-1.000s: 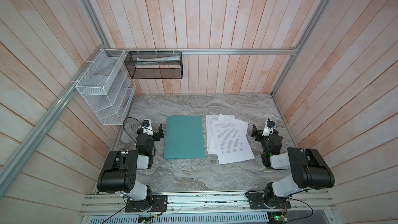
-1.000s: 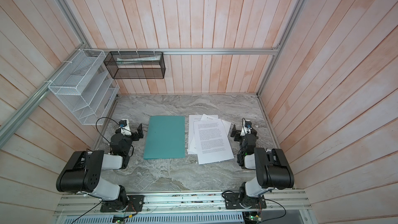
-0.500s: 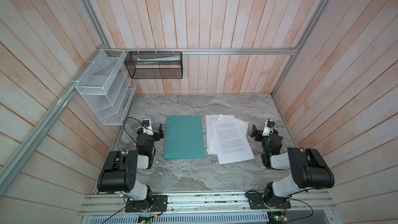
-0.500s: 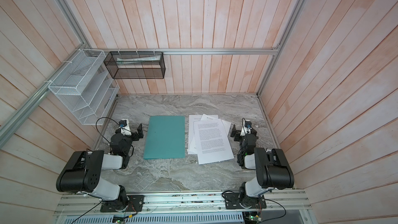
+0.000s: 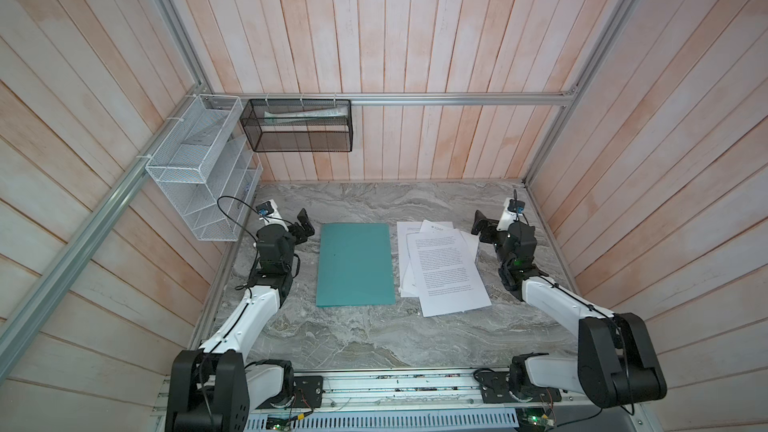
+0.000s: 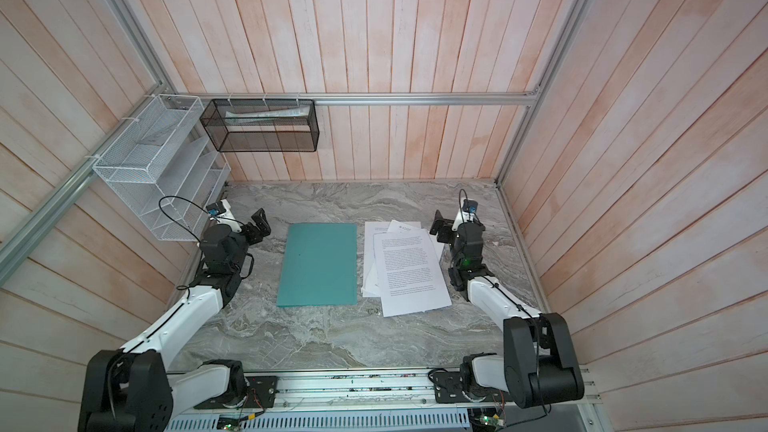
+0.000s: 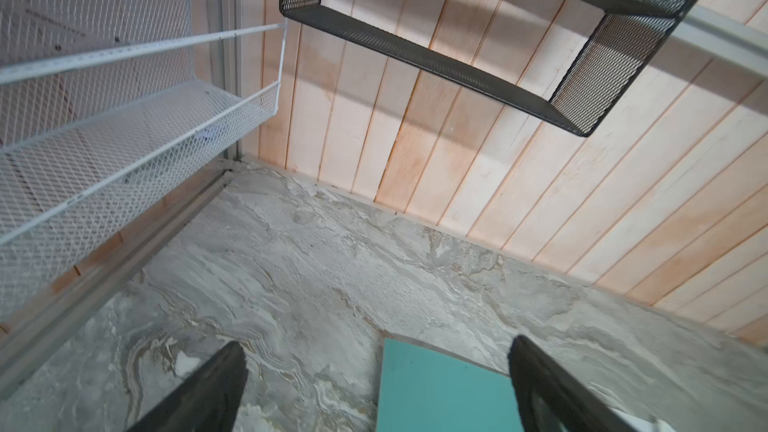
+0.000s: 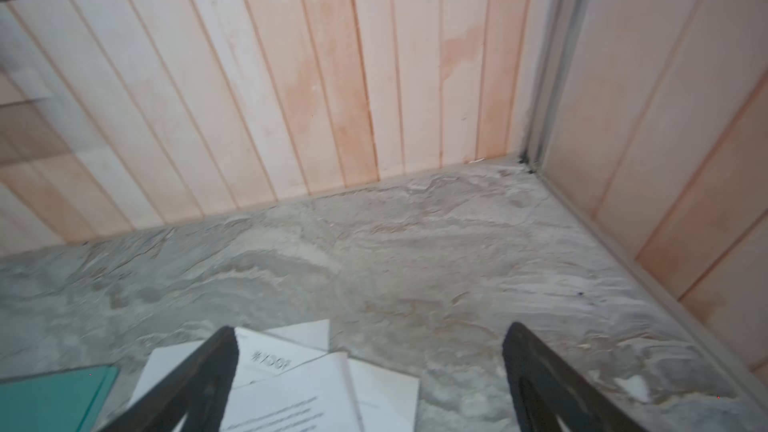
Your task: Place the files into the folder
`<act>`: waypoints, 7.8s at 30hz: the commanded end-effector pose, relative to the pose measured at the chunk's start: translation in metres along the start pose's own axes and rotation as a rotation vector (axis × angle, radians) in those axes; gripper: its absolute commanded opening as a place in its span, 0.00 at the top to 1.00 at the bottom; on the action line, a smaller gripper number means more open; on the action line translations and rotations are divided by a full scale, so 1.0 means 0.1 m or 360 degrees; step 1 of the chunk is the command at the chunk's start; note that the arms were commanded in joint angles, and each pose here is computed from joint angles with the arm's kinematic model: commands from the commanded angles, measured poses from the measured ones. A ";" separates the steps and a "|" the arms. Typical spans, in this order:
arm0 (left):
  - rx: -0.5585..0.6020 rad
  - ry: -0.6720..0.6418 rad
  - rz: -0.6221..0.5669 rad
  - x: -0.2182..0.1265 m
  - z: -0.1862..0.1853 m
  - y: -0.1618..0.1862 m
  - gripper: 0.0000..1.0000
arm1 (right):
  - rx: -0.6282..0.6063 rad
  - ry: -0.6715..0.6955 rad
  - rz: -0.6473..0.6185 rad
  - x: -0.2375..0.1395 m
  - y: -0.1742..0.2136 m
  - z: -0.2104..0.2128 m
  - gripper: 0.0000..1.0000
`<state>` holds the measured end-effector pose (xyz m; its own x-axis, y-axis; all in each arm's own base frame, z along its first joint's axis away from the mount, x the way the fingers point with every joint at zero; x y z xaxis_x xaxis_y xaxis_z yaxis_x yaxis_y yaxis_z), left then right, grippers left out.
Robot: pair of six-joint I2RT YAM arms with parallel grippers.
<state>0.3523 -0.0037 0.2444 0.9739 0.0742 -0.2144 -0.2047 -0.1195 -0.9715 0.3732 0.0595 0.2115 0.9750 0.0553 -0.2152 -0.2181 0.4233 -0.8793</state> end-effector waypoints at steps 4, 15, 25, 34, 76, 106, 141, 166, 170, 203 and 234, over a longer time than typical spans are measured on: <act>-0.0517 0.0193 0.0337 -0.70 -0.21 0.49 0.00 | 0.0254 -0.0383 0.0488 -0.11 0.39 0.68 0.05; -0.1207 0.0401 0.0540 -1.39 -0.47 1.51 0.06 | 0.0526 -0.0919 0.1125 -0.37 0.99 1.37 0.25; -0.1275 0.0391 0.0757 -1.39 -0.59 1.97 0.08 | 0.0638 -0.0921 0.1242 -0.39 1.26 1.36 0.30; -0.1315 0.0362 0.0818 -1.37 -0.59 2.14 0.11 | 0.0687 -0.0890 0.1260 -0.40 1.34 1.29 0.33; -0.1294 0.0187 0.0893 -1.32 -0.46 2.50 0.17 | 0.0760 -0.0840 0.1337 -0.17 1.46 1.12 0.38; -0.1258 0.0129 0.0700 -1.10 -0.35 2.42 0.18 | 0.0800 -0.0868 0.1289 -0.08 1.39 1.01 0.44; -0.1323 0.0040 0.0698 -0.97 -0.36 2.49 0.39 | 0.0833 -0.0908 0.1392 -0.12 1.57 1.04 0.86; -0.1494 0.0154 0.0647 -0.99 -0.48 2.18 1.00 | 0.0731 -0.0945 0.1568 -0.25 1.88 1.30 0.83; -0.1555 0.0142 0.0582 -1.06 -0.40 2.11 1.00 | 0.0737 -0.0977 0.1624 -0.25 1.96 1.40 0.70; -0.1578 0.0195 0.0647 -1.11 -0.40 2.22 1.00 | 0.1040 -0.1246 0.1960 -0.13 2.42 1.92 0.74; -0.0026 0.0149 0.0877 -1.18 -1.15 1.17 0.00 | 0.1064 -0.0679 0.1802 -0.08 1.90 2.29 1.00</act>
<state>0.2273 -0.1451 0.1576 0.6981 -0.2752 -0.6610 -0.7146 -0.3250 -0.6194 0.3358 0.3478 0.1389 0.2041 0.9156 -0.3466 -0.9667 0.2444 0.0763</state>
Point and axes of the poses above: each gripper's point midway between its finger pads, its own x axis out along the fingers, its own z axis along the line the jaws close on, y = z × x, the point moved 4 cm from there along -x, back along the fingers, and after that the axes turned 14 degrees about x, right-handed, at the moved point
